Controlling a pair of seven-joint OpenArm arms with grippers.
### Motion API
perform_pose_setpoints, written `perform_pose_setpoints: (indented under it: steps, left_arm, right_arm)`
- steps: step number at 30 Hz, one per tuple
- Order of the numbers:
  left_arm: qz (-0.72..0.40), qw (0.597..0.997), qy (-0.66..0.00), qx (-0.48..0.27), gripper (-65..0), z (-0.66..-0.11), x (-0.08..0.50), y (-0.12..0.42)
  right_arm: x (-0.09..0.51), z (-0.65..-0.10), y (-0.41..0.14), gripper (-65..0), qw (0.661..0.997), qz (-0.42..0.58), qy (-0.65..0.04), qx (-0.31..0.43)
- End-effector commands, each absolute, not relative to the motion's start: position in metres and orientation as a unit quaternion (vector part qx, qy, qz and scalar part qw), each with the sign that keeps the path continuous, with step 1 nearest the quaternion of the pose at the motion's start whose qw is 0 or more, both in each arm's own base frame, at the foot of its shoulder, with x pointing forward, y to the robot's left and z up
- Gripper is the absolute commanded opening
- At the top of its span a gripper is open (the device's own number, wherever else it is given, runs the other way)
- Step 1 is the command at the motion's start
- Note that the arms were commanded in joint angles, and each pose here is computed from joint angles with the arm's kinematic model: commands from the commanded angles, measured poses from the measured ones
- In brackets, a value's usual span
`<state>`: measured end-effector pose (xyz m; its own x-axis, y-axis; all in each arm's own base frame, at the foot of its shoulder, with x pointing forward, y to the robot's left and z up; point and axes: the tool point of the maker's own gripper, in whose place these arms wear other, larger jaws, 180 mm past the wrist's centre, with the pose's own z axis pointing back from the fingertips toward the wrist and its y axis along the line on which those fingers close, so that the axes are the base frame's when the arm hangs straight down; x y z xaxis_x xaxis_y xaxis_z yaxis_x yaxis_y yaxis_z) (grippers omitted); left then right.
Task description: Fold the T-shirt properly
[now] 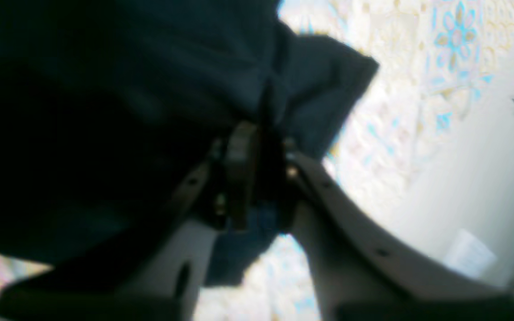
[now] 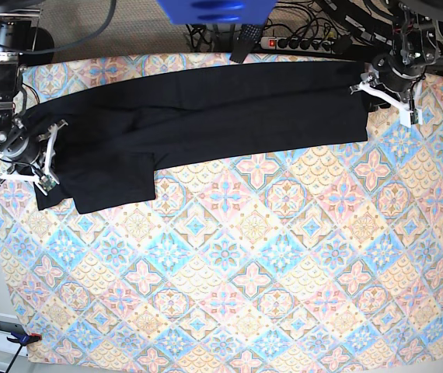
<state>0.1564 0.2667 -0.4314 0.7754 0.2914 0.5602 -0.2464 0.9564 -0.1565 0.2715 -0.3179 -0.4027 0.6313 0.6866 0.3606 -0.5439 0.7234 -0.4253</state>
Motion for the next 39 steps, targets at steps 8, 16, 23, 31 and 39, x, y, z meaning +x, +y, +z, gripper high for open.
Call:
perform_pose_setpoints:
  steps: [8, 16, 23, 31, 39]
  left_arm:
    - [0.196, 0.916, -0.348, -0.027, -37.7, -0.407, 0.162, 0.3]
    - [0.282, 0.872, -0.394, -0.068, -37.8, -0.381, 0.17, 0.323]
    - [0.286, 0.866, -0.402, -0.082, -37.8, -0.378, 0.178, 0.319]
    - [0.28, 0.866, -0.407, -0.083, -37.8, -0.374, 0.181, 0.317]
    - [0.279, 0.866, -0.407, -0.083, -37.8, -0.374, 0.181, 0.317]
  right_arm:
    - [0.283, -0.372, -0.35, -42.2, 0.874, 0.351, -0.257, -0.215]
    - [0.301, -0.341, -0.344, -42.4, 0.866, 0.313, -0.317, -0.228]
    - [0.345, -0.352, -0.301, -42.2, 0.864, 0.336, -0.322, -0.193]
    - [0.376, -0.398, -0.28, -42.1, 0.891, 0.328, -0.287, -0.126]
    - [0.374, -0.449, -0.27, -42.1, 0.917, 0.29, -0.269, -0.044]
